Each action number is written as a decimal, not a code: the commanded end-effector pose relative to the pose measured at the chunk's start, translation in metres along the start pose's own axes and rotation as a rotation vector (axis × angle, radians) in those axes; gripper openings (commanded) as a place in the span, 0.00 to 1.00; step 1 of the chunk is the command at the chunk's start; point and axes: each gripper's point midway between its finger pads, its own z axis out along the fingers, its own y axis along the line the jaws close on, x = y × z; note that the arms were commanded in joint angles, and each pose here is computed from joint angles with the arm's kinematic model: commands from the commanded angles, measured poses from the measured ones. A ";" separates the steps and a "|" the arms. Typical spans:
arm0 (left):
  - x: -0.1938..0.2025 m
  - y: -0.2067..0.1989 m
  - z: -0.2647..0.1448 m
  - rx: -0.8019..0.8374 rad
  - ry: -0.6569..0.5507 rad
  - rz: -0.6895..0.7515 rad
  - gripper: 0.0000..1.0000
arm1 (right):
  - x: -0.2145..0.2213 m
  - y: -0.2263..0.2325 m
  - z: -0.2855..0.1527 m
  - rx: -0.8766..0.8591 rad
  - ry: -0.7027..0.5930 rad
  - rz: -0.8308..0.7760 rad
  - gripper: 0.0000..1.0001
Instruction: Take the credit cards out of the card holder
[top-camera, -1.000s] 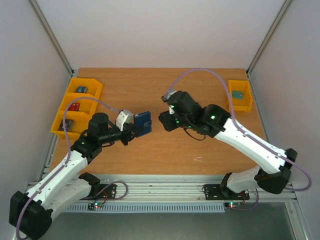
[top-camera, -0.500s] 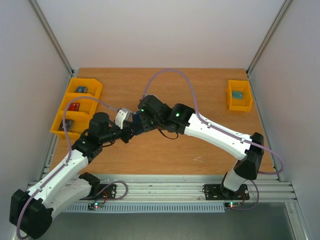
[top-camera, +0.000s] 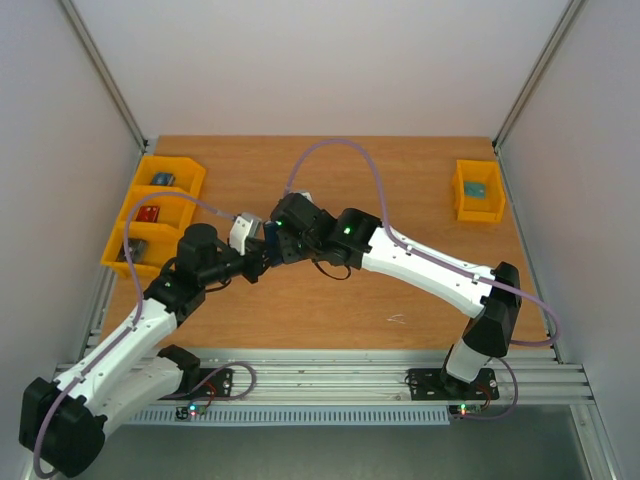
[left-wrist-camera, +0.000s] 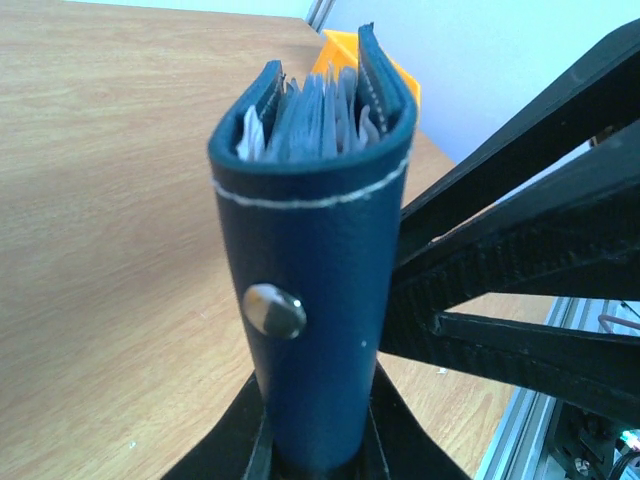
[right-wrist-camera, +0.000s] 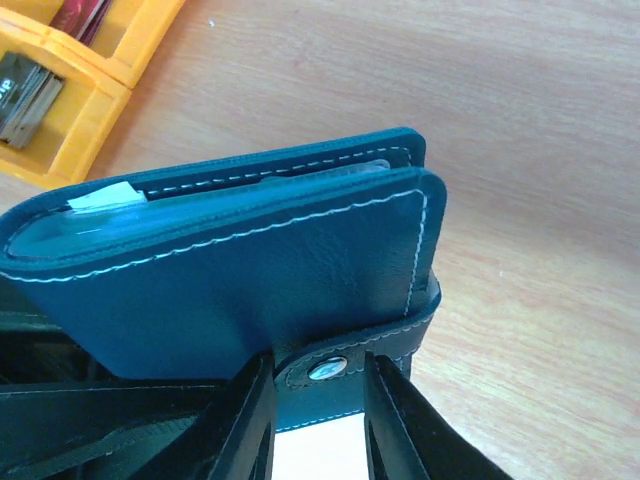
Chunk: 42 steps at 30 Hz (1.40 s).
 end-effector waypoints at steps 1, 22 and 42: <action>-0.033 -0.022 -0.003 0.086 -0.107 0.073 0.00 | -0.003 -0.019 0.005 0.116 -0.031 0.007 0.23; -0.022 -0.042 -0.008 0.201 -0.059 0.073 0.00 | 0.001 -0.111 -0.048 0.263 -0.087 -0.072 0.01; -0.041 -0.111 -0.040 0.536 -0.020 0.178 0.00 | 0.027 -0.026 -0.115 -0.417 -0.177 -0.256 0.52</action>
